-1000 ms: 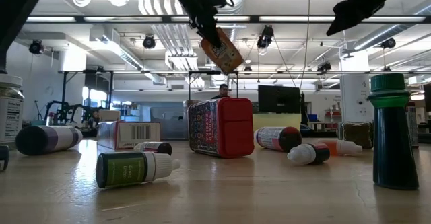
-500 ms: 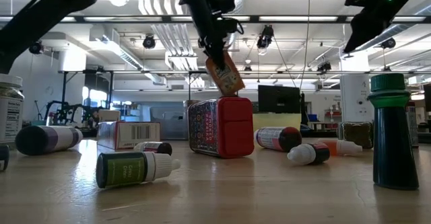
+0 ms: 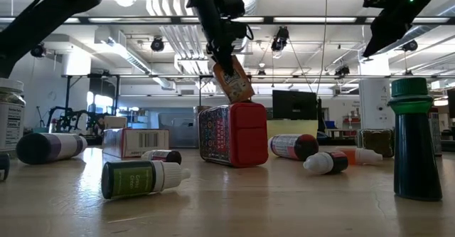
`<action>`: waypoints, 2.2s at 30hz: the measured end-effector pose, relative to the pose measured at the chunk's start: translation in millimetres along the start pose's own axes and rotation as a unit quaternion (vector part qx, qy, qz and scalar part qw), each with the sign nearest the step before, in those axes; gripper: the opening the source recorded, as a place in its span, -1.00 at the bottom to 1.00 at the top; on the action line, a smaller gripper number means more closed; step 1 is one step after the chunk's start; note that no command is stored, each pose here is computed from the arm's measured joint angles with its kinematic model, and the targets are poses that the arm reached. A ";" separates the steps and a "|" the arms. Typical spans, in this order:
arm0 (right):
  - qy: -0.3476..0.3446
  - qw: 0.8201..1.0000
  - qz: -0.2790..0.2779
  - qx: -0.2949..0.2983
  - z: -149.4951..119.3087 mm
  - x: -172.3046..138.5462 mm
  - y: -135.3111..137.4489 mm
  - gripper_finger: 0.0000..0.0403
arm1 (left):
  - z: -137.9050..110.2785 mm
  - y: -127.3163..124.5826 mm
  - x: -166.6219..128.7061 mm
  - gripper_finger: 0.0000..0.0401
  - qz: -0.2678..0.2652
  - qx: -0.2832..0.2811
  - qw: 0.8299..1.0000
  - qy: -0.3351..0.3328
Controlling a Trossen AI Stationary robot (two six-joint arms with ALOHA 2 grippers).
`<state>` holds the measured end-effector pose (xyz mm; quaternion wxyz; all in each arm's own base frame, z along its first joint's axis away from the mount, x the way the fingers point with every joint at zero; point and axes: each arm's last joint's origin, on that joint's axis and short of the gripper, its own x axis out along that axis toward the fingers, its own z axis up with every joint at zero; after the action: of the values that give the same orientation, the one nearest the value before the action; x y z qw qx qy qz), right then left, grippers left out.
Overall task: Pick & Place Kitchen Items
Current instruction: Put the orange cereal box into the blue bin
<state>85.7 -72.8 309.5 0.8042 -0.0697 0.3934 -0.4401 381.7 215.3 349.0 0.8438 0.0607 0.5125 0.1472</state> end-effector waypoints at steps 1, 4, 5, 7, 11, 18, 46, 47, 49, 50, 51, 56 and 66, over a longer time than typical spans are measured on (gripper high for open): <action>0.000 1.000 0.000 -0.001 0.0 0.0 0.0 0.82 | 0.0 0.0 0.1 -0.30 0.000 0.005 1.000 0.000; 0.000 1.000 0.000 -0.001 0.1 0.0 0.0 0.82 | 0.1 1.0 0.1 -0.30 0.015 0.008 1.000 0.004; 0.000 1.000 0.000 0.000 0.1 0.0 0.0 0.82 | 0.4 1.8 0.1 -0.30 0.026 0.004 1.000 0.005; 0.000 1.000 0.000 0.000 0.1 0.0 0.0 0.82 | 0.8 3.2 0.0 -0.29 0.051 0.000 0.999 0.011; 0.000 1.000 0.000 -0.001 0.1 0.0 0.0 0.82 | 1.7 4.0 -0.6 -0.26 0.103 -0.006 0.994 0.025; -0.001 1.000 0.000 0.000 0.0 -0.1 0.0 0.82 | 8.2 0.2 9.0 -0.24 0.134 0.040 0.990 0.018; 0.000 1.000 0.000 0.001 0.0 -0.1 -0.1 0.82 | -8.0 5.2 95.8 -0.20 0.052 0.051 0.994 0.081; 0.000 1.000 0.000 0.000 0.0 -0.1 -0.1 0.82 | -8.3 4.8 97.6 -0.20 0.049 0.051 0.994 0.082; 0.000 1.000 0.000 -0.002 0.0 -0.1 -0.1 0.82 | -8.9 4.0 101.2 -0.20 0.045 0.051 0.994 0.084; 0.000 1.000 0.000 -0.002 0.0 -0.1 -0.1 0.82 | -9.3 3.6 103.3 -0.20 0.043 0.052 0.994 0.086; 0.000 1.000 0.000 -0.001 0.0 -0.1 -0.1 0.82 | -9.6 3.2 105.6 -0.20 0.040 0.052 0.994 0.087; 0.000 1.000 0.000 -0.002 0.0 -0.1 -0.1 0.82 | -10.7 1.9 112.9 -0.20 0.038 0.053 0.994 0.091; 0.000 1.000 0.000 0.001 0.0 -0.1 -0.1 0.82 | -7.9 0.9 113.5 -0.20 0.043 0.065 0.993 0.083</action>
<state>85.7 -72.8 309.6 0.8042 -0.0694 0.3927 -0.4407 423.5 251.0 249.4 0.7854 0.1254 0.5861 0.1546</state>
